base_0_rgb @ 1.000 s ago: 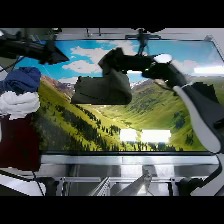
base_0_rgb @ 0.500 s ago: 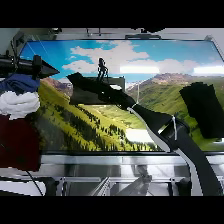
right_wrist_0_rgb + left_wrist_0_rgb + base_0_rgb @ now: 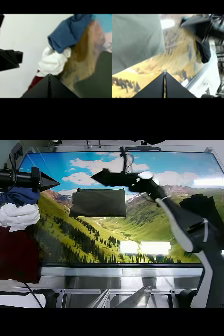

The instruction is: Fold the shirts.

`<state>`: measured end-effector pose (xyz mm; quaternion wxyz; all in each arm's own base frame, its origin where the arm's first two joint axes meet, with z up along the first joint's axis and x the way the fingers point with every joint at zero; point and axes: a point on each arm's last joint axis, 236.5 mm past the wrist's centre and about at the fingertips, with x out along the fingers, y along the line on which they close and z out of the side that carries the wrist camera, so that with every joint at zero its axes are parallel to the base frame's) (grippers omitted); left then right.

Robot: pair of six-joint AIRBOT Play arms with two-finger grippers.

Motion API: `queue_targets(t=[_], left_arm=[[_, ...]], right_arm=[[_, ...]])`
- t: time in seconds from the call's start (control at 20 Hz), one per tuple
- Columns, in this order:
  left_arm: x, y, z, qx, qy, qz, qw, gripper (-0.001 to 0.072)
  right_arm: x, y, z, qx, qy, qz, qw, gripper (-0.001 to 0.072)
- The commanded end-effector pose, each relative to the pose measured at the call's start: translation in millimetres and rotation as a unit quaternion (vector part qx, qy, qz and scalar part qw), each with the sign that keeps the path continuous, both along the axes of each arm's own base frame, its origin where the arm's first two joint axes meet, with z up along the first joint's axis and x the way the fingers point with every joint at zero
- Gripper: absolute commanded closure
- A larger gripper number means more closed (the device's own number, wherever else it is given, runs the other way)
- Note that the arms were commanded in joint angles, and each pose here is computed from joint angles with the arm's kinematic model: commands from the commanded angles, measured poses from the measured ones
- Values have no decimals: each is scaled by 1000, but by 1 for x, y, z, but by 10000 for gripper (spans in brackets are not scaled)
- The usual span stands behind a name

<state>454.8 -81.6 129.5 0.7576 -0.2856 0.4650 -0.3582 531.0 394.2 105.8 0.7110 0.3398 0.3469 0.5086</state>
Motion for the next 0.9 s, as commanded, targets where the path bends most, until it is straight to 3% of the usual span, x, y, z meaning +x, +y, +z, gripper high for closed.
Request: queue_targets(t=[0.0, 0.1, 0.15, 0.2, 0.25, 0.55, 0.85], left_arm=[[-14, -4, 8, 1, -8, -7, 1000, 701], [-21, -6, 7, 2, -8, 0, 1000, 701], [-25, -7, 6, 2, -9, 1, 1000, 701], [-28, -8, 6, 3, -9, 3, 1000, 701], [-30, -8, 8, 3, -10, 3, 1000, 701], [-32, -9, 11, 4, -13, 3, 1000, 701], [-29, -8, 11, 6, -18, 5, 1000, 701]], right_arm=[[1, -133, -38, -219, 89, -42, 971, 700], [-6, -193, -60, -304, 130, -67, 941, 688], [-10, -209, -74, -320, 167, -79, 929, 466], [-11, -214, -85, -324, 182, -81, 925, 121], [-8, -214, -99, -324, 192, -82, 923, 6], [-12, -167, -185, -295, 255, -45, 920, 6], [-20, -120, -213, -298, 244, -26, 922, 7]])
